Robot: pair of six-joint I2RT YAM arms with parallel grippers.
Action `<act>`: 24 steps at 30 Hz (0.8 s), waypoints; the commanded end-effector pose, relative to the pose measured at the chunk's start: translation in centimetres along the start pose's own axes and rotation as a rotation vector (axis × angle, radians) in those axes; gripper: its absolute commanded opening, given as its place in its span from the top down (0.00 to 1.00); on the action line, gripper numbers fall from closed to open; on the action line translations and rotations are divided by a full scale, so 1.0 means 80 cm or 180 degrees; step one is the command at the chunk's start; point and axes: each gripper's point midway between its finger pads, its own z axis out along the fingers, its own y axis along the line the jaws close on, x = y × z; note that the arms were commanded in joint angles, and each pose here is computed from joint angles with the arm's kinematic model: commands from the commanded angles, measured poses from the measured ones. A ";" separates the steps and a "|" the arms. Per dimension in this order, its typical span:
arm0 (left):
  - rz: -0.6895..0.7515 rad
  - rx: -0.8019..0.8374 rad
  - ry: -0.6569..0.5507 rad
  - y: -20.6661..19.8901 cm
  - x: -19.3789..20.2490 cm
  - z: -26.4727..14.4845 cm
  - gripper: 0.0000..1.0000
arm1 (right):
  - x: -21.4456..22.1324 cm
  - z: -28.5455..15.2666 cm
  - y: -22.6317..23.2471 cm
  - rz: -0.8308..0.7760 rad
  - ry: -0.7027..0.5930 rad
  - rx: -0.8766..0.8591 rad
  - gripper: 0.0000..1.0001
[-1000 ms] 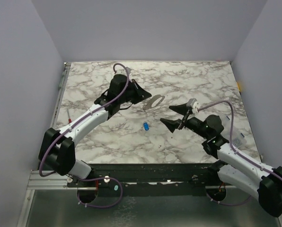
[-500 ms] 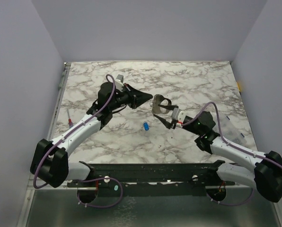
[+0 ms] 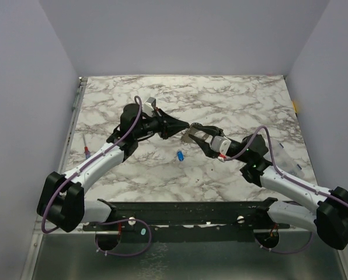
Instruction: Put the keys on the keyring
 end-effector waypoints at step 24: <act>-0.0090 0.0109 0.0341 -0.016 0.037 -0.028 1.00 | 0.015 0.023 0.006 -0.0674 0.0347 -0.0091 0.79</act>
